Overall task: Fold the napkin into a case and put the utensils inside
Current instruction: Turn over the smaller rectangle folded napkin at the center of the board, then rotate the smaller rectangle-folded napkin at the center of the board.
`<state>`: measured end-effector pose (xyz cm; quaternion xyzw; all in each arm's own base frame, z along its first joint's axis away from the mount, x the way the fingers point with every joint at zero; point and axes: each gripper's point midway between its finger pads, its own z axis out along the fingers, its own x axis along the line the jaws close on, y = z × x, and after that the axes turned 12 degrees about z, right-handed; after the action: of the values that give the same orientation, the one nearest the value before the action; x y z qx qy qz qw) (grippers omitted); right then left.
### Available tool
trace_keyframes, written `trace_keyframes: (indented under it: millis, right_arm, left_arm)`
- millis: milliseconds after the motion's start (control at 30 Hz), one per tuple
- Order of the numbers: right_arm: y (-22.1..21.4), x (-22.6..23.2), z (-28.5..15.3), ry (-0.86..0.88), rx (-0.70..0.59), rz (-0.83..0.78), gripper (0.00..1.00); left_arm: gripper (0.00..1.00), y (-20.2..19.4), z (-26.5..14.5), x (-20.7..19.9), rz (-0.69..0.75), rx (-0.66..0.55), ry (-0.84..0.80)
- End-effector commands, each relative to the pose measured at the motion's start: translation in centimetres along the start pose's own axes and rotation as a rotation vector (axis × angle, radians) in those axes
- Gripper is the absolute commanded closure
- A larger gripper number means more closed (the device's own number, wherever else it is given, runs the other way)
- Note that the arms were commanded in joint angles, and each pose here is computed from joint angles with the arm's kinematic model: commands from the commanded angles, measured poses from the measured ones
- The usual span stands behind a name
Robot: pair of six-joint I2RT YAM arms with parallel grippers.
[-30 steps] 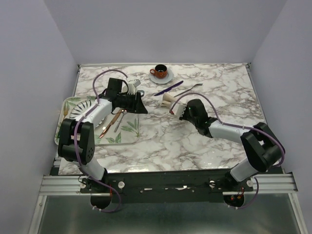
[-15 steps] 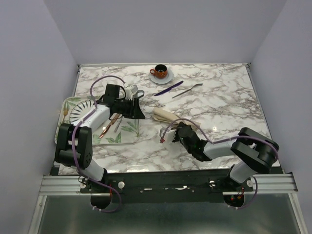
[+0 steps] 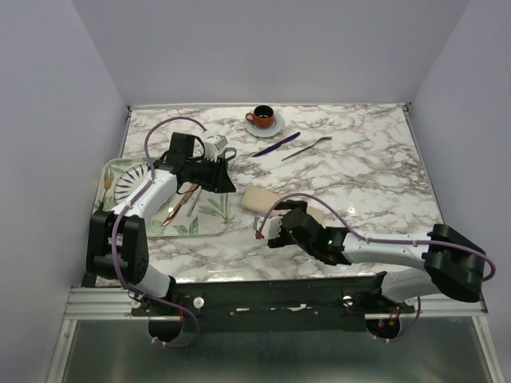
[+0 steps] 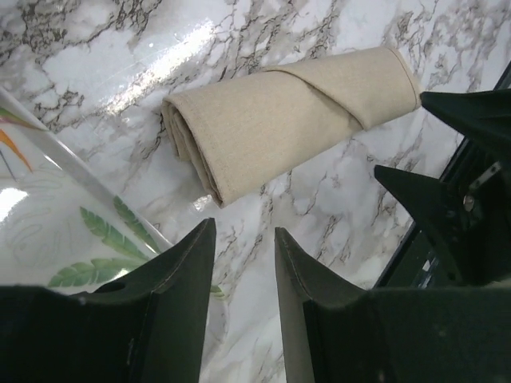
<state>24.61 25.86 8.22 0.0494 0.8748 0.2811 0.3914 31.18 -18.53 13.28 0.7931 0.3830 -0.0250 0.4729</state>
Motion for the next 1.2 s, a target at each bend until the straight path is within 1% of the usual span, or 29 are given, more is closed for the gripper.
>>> trace_keyframes:
  millis: [0, 33, 67, 100, 133, 200, 267, 300, 333, 400, 433, 467, 533, 567, 600, 700, 733, 800, 900, 1000, 1067, 1100, 1133, 1167]
  right_arm:
    - [2.6, 0.3, -3.4, 0.211, 0.007, 0.229, 0.07]
    - [1.1, 0.4, -4.0, 0.259, 0.079, 0.259, 0.08]
    - [0.8, -0.2, -4.1, 0.275, 0.095, 0.315, 0.08]
    - [0.6, -1.9, -4.2, 0.292, 0.088, 0.421, 0.08]
    - [-0.5, -2.3, -4.5, 0.309, 0.122, 0.462, 0.08]
    - [-1.7, -3.6, -4.8, 0.345, 0.126, 0.563, 0.09]
    - [-2.7, -4.2, -5.0, 0.348, 0.153, 0.603, 0.12]
    - [-3.1, -4.3, -5.1, 0.374, 0.16, 0.629, 0.14]
    - [-4.1, -3.5, -5.0, 0.407, 0.214, 0.645, 0.19]
    - [-4.9, -3.3, -4.7, 0.443, 0.25, 0.685, 0.23]
    - [-5.2, -2.5, -4.8, 0.485, 0.272, 0.692, 0.28]
    - [-6.1, -1.6, -4.3, 0.509, 0.316, 0.695, 0.3]
    - [-6.9, -0.6, -4.1, 0.549, 0.353, 0.675, 0.36]
    - [-7.8, 0.5, -3.6, 0.578, 0.398, 0.671, 0.37]
    - [-8.1, 0.8, -3.4, 0.593, 0.411, 0.658, 0.38]
    - [-9.3, 2.3, -2.9, 0.652, 0.486, 0.651, 0.43]
    - [-9.5, 2.7, -3.0, 0.668, 0.498, 0.652, 0.43]
    - [-9.6, 3.3, -3.1, 0.694, 0.509, 0.654, 0.43]
    - [-9.4, 4.0, -3.4, 0.732, 0.507, 0.677, 0.43]
    - [-8.6, 4.9, -4.2, 0.805, 0.501, 0.706, 0.43]
    - [-7.0, 5.0, -5.2, 0.867, 0.459, 0.738, 0.39]
    - [-6.4, 4.8, -5.5, 0.869, 0.448, 0.772, 0.36]
    - [-5.5, 4.6, -5.9, 0.889, 0.421, 0.8, 0.31]
    - [-4.6, 3.6, -6.2, 0.887, 0.381, 0.817, 0.3]
  left_arm:
    - [0.57, 1.4, 0.3, -0.8, 0.121, 0.061, -0.008]
    - [0.58, 2.0, 0.5, -0.7, 0.144, 0.069, 0.002]
    - [0.58, 1.8, 0.8, -0.9, 0.146, 0.091, -0.001]
    - [0.58, 1.2, 1.8, -1.2, 0.147, 0.131, -0.015]
    - [0.59, 1.9, 2.1, -1.4, 0.162, 0.138, -0.016]
    - [0.6, 0.7, 3.2, -1.9, 0.163, 0.211, -0.038]
    - [0.6, 0.6, 3.8, -2.2, 0.168, 0.232, -0.042]
    - [0.62, 0.1, 4.3, -2.2, 0.164, 0.251, -0.051]
    - [0.63, -0.1, 4.7, -2.6, 0.169, 0.263, -0.056]
    - [0.65, -1.1, 5.5, -2.3, 0.162, 0.305, -0.053]
    - [0.65, -1.4, 5.9, -2.4, 0.167, 0.322, -0.054]
    - [0.65, -2.0, 6.0, -2.3, 0.162, 0.347, -0.052]
    - [0.65, -3.5, 6.8, -1.8, 0.158, 0.407, -0.048]
    - [0.65, -4.2, 7.0, -1.8, 0.158, 0.435, -0.048]
    - [0.65, -5.1, 7.4, -1.3, 0.145, 0.464, -0.043]
    - [0.65, -6.4, 8.1, -0.4, 0.125, 0.512, -0.023]
    - [0.65, -6.3, 8.4, 0.1, 0.133, 0.518, -0.01]
    - [0.65, -6.9, 9.0, 0.6, 0.132, 0.548, -0.01]
    - [0.65, -6.8, 9.7, 1.4, 0.144, 0.556, 0.0]
    - [0.65, -6.4, 10.6, 1.7, 0.165, 0.554, -0.002]
    - [0.64, -6.0, 11.1, 1.7, 0.188, 0.55, -0.004]
    - [0.61, -6.1, 11.5, 1.7, 0.208, 0.555, -0.016]
    - [0.6, -5.3, 11.8, 1.8, 0.23, 0.54, -0.017]
    - [0.59, -5.2, 12.1, 1.6, 0.245, 0.541, -0.021]
